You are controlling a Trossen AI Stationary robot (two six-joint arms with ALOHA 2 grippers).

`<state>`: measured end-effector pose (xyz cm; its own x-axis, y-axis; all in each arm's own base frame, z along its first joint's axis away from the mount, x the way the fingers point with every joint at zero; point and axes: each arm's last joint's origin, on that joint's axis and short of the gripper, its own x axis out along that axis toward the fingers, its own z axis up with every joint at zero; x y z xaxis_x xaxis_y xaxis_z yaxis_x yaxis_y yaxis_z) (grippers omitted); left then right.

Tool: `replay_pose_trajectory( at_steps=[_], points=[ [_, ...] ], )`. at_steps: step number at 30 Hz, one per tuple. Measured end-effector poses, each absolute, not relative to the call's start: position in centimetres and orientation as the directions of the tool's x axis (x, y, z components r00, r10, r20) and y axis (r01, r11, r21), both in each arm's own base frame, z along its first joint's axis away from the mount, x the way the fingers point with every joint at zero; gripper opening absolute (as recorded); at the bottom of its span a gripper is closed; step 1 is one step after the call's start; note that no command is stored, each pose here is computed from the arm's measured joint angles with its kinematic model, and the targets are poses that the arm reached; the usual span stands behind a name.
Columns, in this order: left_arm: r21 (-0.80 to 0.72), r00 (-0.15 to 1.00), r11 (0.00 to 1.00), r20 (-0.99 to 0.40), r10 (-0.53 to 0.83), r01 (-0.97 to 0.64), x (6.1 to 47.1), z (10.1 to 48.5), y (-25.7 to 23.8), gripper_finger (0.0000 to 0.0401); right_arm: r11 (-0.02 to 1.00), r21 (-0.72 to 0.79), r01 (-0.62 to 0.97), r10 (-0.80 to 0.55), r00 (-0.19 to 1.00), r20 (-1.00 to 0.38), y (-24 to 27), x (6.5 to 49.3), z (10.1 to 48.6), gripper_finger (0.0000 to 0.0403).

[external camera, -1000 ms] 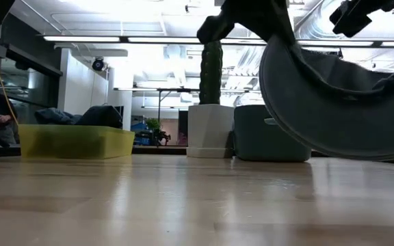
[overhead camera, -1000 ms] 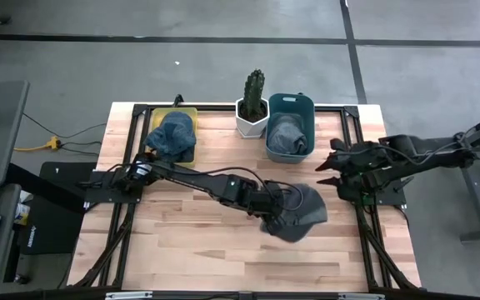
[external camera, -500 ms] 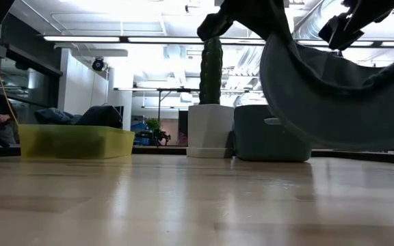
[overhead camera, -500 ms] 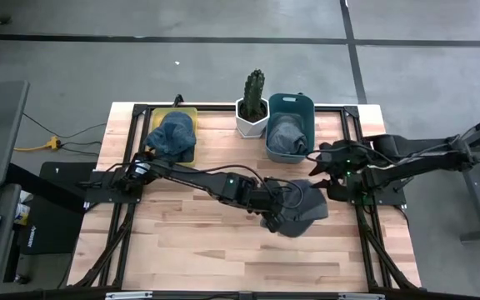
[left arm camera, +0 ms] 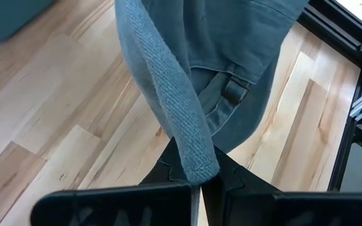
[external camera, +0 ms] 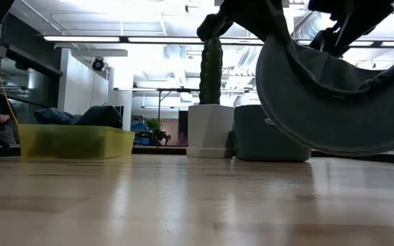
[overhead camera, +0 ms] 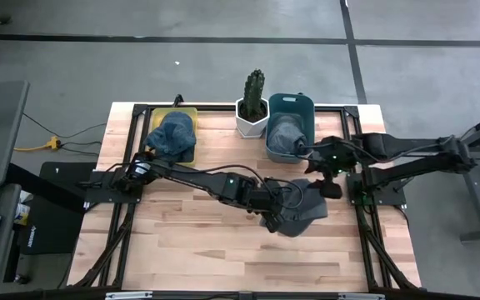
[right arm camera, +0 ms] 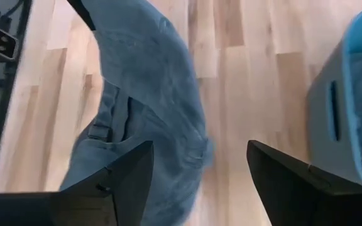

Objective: Pick & Place hat
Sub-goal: Put the gray cap into the blue bin

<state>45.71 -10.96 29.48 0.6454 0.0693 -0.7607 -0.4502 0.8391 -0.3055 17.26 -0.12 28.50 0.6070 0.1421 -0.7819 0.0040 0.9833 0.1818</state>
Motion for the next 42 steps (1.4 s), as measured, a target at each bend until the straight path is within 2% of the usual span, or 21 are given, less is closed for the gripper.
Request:
replay_pose_trajectory(
  at_steps=[6,16,25,28,33,36,40,42],
  points=[
    [-0.296,0.643,0.845,-0.762,0.072,-0.446,45.7,29.5,-11.0,0.0,0.97,0.241,-0.016,0.209,0.55,-0.809,-0.4,18.6,27.4,0.025],
    [-0.279,0.65,0.853,-0.755,0.089,-0.441,45.7,29.5,-10.9,0.0,0.926,0.366,-0.096,0.359,0.531,-0.768,-0.3,21.8,25.8,0.025],
    [-0.261,0.652,0.855,-0.75,0.113,-0.449,45.7,29.5,-10.8,0.0,0.917,0.372,-0.147,0.394,0.493,-0.776,-0.2,22.6,24.8,0.0248],
    [-0.261,0.653,0.855,-0.749,0.113,-0.449,45.7,29.6,-10.8,0.0,0.923,0.356,-0.146,0.379,0.497,-0.78,-0.3,22.6,24.8,0.0237],
    [-0.262,0.653,0.855,-0.749,0.114,-0.449,45.7,29.6,-10.8,0.0,0.935,0.325,-0.138,0.35,0.495,-0.795,-0.4,22.5,24.7,0.018],
    [-0.264,0.654,0.855,-0.749,0.111,-0.447,45.7,29.6,-10.8,0.0,0.938,0.319,-0.137,0.344,0.494,-0.799,-0.4,22.5,24.7,0.0128],
    [-0.271,0.653,0.855,-0.75,0.099,-0.441,45.7,29.6,-10.9,0.0,0.938,0.309,-0.156,0.345,0.491,-0.8,-0.4,22.5,24.7,0.0032],
    [-0.275,0.653,0.856,-0.751,0.093,-0.438,45.7,29.6,-10.9,0.0,0.938,0.302,-0.168,0.345,0.49,-0.801,-0.4,22.5,24.7,0.0012]
  ],
)
